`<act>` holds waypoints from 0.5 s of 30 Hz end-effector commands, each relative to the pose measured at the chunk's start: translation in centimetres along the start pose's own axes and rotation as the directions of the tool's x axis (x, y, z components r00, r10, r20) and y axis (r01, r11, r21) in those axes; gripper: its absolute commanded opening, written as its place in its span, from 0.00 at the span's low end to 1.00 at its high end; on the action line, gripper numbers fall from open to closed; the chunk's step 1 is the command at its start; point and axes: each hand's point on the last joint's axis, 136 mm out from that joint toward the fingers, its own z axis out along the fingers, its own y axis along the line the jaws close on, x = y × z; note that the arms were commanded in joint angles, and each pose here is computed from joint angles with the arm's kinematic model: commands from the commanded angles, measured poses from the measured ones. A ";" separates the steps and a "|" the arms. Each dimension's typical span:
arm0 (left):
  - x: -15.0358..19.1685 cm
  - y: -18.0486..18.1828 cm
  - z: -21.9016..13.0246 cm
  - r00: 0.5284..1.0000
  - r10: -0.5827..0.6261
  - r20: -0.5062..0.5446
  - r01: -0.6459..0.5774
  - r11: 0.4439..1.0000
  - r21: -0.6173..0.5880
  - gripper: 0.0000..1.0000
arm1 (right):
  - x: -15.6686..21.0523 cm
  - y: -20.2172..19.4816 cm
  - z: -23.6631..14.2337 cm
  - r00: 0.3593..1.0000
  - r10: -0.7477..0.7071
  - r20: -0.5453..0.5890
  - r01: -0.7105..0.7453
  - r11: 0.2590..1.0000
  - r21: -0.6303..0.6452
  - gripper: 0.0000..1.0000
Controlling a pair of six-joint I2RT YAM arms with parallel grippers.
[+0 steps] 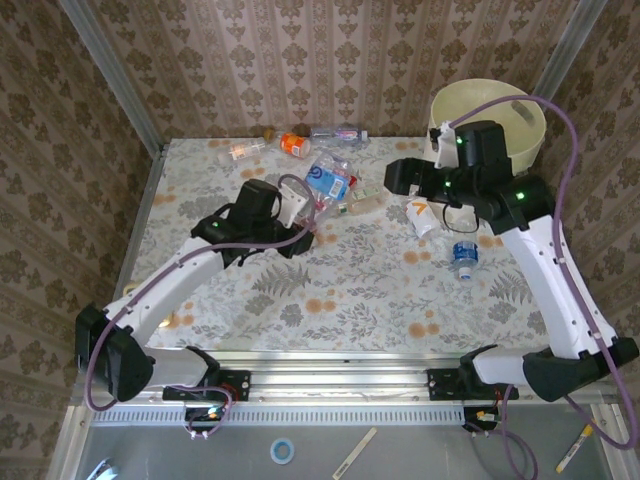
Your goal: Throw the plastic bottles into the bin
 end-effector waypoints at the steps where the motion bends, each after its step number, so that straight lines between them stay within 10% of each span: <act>1: -0.9 -2.0 -0.8 0.995 0.092 0.050 -0.095 0.994 0.058 0.00 | 0.5 1.6 0.8 0.999 0.006 -0.038 -0.008 0.998 -0.065 0.92; 15: -1.3 -7.8 -0.9 0.979 0.192 0.067 -0.203 0.951 0.233 0.00 | 2.8 3.6 3.0 0.988 -0.026 -0.151 0.005 0.991 -0.135 0.92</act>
